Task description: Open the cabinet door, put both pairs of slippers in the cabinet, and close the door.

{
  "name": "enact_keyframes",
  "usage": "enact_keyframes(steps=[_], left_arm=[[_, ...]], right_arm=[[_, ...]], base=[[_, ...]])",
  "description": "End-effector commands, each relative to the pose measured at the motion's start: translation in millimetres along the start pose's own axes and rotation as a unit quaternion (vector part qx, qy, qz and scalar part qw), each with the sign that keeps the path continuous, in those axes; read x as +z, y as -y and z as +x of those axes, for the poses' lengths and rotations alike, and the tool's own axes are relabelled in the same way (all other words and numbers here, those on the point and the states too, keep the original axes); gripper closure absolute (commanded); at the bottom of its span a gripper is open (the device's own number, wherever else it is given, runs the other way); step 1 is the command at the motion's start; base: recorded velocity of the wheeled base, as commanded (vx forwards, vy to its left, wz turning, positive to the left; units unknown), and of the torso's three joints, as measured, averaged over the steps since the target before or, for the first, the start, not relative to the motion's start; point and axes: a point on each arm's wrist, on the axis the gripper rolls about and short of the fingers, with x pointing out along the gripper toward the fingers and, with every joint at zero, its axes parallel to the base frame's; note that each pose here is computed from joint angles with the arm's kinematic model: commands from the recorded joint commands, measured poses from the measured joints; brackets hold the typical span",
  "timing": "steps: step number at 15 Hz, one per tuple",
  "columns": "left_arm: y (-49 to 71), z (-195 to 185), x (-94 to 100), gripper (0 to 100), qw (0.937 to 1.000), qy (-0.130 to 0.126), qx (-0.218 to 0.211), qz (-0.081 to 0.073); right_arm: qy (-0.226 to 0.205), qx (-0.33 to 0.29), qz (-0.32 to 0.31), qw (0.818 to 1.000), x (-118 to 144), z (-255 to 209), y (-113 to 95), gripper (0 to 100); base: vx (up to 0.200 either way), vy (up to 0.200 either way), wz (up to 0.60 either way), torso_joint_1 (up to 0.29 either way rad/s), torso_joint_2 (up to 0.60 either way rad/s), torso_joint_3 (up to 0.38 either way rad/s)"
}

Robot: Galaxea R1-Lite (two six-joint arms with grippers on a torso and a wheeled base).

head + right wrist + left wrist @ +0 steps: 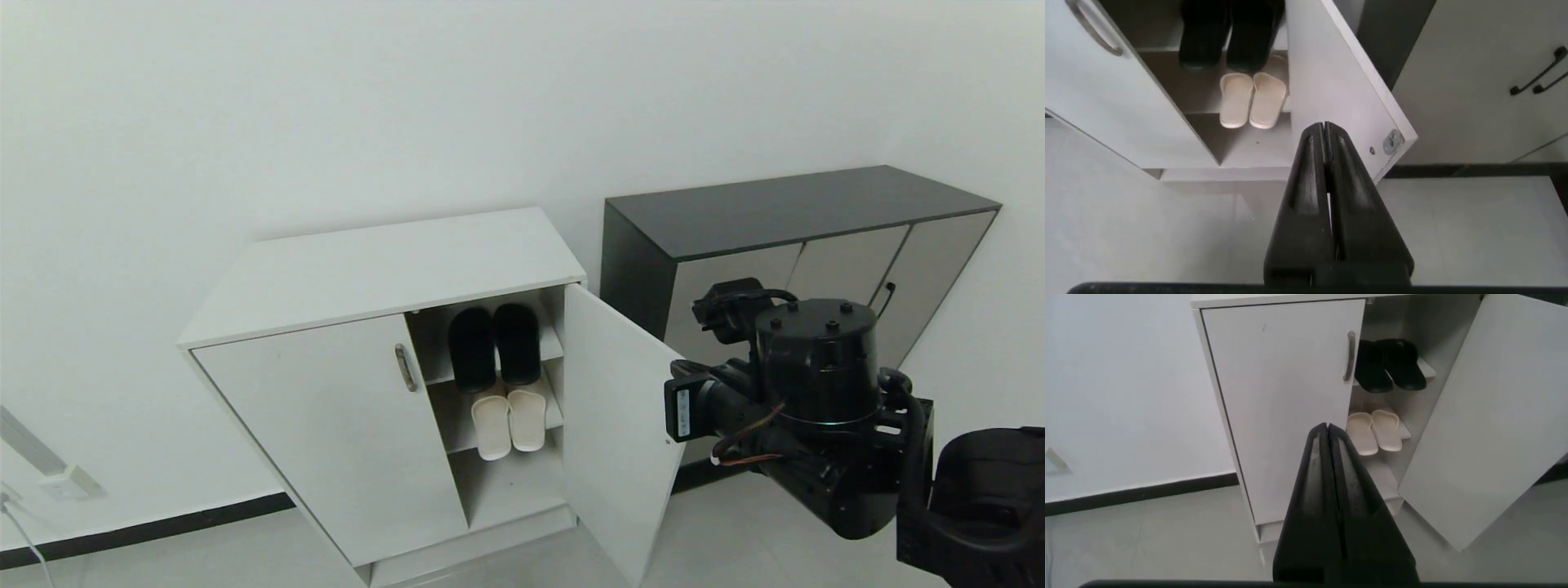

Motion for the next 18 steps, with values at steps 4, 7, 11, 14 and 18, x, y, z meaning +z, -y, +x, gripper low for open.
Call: enact_keyframes(steps=[4,7,11,14,18], left_arm=[[0.0,0.1,0.0,100,1.0000,-0.001,0.000,0.000],[0.0,0.1,0.0,100,1.0000,-0.001,0.000,0.000],[0.0,0.1,0.0,100,1.0000,-0.001,0.000,0.000],[0.0,0.1,0.0,100,1.0000,-0.001,0.000,0.000],[0.0,0.1,0.0,100,1.0000,-0.001,0.000,0.000]], right_arm=[[-0.007,-0.001,-0.004,1.000,-4.0,3.4,-1.4,100],[-0.008,-0.016,0.000,1.000,-1.1,14.7,5.5,100],[-0.004,-0.078,0.019,0.997,7.9,73.6,40.4,100],[-0.012,-0.093,0.027,0.995,2.7,100.6,61.7,100],[0.003,-0.075,0.054,0.996,13.0,112.8,71.8,100]], base=[[-0.150,0.000,0.00,0.007,0.01,-0.003],[0.000,0.000,0.00,0.000,0.00,0.000],[0.000,0.000,0.00,0.000,0.00,0.000],[0.000,0.000,0.00,0.000,0.00,0.000],[0.000,0.000,0.00,0.000,0.00,0.000]])
